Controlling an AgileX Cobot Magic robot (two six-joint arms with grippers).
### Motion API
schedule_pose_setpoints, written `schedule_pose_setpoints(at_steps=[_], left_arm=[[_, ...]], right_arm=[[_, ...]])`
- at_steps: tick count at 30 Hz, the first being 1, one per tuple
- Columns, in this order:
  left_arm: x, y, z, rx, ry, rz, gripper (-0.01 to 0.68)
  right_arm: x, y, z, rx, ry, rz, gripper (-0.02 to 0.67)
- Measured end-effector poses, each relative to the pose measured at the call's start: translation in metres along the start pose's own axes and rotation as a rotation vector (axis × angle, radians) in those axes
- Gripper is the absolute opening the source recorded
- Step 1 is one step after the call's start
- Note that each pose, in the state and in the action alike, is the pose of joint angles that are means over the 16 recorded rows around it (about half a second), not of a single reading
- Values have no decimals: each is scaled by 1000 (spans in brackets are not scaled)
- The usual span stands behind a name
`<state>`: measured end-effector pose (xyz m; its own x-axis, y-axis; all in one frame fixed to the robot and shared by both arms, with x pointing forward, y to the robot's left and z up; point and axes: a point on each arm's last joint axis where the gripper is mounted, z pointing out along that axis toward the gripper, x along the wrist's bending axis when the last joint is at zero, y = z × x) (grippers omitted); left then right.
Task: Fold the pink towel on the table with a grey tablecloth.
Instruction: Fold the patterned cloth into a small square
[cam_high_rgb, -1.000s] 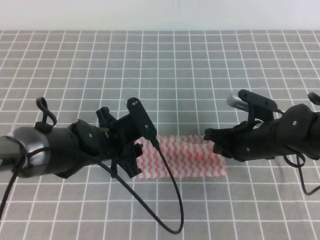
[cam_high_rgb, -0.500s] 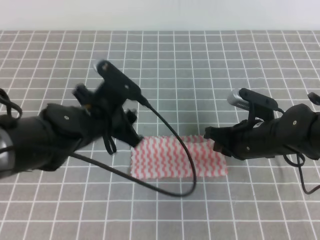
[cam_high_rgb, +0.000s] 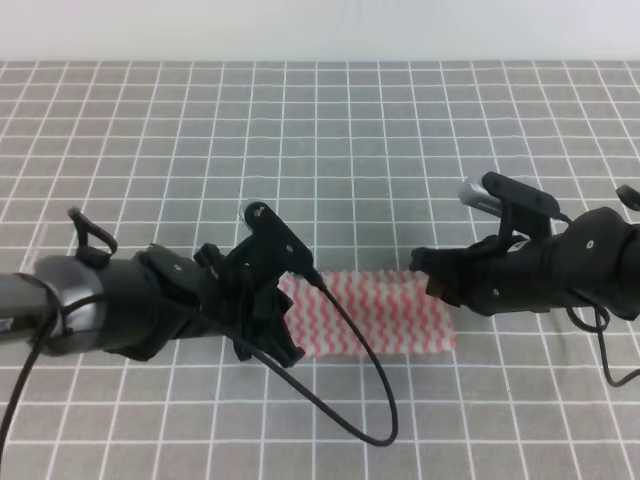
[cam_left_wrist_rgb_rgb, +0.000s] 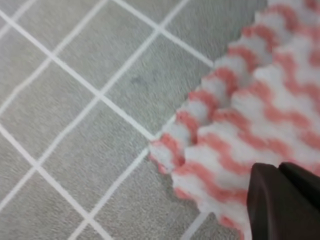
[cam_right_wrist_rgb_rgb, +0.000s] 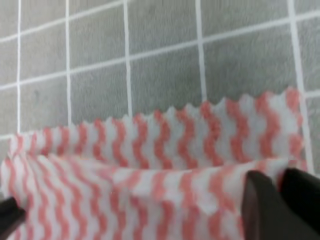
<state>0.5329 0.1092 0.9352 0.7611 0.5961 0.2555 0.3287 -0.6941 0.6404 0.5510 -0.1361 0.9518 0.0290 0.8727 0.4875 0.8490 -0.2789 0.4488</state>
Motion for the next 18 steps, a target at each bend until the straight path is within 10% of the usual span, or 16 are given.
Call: schedule_pose_setpoints(at_steps=[11,18], left_arm=[[4,3,-2,-9,32,-1,-2],[12,19,-31,-108,9,-188,-2]], right_arm=[[3,7,-1,-49,10,-1,303],[18,10,-7,44,59,-99,191]])
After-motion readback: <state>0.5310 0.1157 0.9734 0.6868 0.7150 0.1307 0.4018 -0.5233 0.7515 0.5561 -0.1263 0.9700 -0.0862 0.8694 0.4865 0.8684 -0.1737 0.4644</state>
